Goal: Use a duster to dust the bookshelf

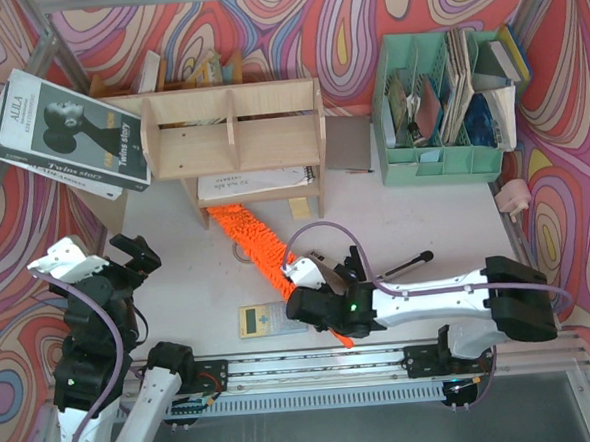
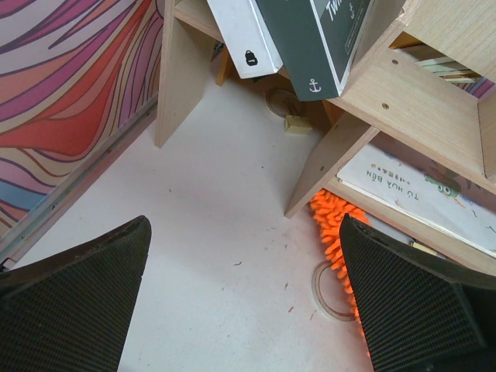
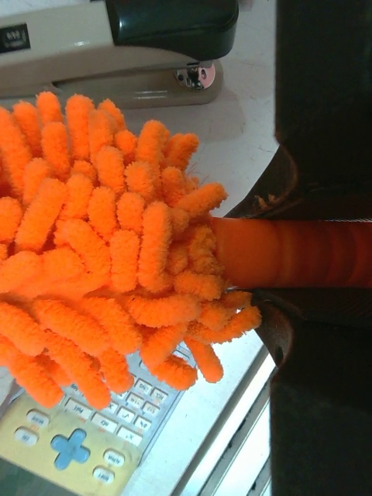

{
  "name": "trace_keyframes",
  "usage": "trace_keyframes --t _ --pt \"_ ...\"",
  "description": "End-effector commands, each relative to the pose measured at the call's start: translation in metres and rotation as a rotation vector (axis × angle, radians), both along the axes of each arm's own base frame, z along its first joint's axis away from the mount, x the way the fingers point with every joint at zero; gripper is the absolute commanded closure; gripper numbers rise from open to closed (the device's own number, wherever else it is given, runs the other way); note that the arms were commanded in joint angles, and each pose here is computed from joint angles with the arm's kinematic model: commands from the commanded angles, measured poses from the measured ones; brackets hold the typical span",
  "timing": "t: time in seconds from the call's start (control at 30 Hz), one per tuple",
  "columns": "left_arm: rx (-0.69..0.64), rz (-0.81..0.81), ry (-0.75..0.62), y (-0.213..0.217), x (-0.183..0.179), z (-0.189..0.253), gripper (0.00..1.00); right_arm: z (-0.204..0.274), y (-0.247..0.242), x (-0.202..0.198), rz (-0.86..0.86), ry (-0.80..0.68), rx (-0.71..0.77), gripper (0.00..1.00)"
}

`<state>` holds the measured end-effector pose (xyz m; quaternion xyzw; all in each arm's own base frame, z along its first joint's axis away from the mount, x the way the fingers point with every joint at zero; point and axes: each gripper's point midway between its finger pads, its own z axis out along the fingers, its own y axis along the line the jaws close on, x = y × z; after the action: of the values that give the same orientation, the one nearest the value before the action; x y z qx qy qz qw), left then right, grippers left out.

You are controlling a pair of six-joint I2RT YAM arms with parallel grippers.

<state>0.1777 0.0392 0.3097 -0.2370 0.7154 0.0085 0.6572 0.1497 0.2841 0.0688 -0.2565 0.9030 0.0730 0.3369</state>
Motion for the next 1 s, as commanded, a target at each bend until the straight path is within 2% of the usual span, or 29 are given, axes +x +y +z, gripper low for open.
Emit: trace_keyframes --t 0.0,0.13,0.37,0.7,0.83,0.97 --pt "-0.003 0.007 0.012 0.0 0.002 -0.005 0.01 0.008 0.019 0.01 -0.024 -0.038 0.04 1.0" --pt "-0.003 0.008 0.01 0.0 0.002 -0.005 0.02 0.02 0.021 0.013 -0.012 -0.063 0.072 1.0" --pt "-0.005 0.012 -0.001 0.002 0.0 -0.004 0.01 0.067 0.033 0.027 -0.015 -0.167 0.167 1.0" --pt "-0.006 0.011 0.001 0.001 0.0 -0.004 0.01 0.01 0.022 0.022 0.045 -0.1 0.027 1.0" --pt "-0.004 0.007 0.007 0.001 0.001 -0.004 0.02 0.009 0.024 0.023 0.046 -0.094 0.022 1.0" --pt "-0.006 0.009 0.005 0.001 0.0 -0.004 0.01 0.03 0.033 0.029 0.054 -0.134 0.054 1.0"
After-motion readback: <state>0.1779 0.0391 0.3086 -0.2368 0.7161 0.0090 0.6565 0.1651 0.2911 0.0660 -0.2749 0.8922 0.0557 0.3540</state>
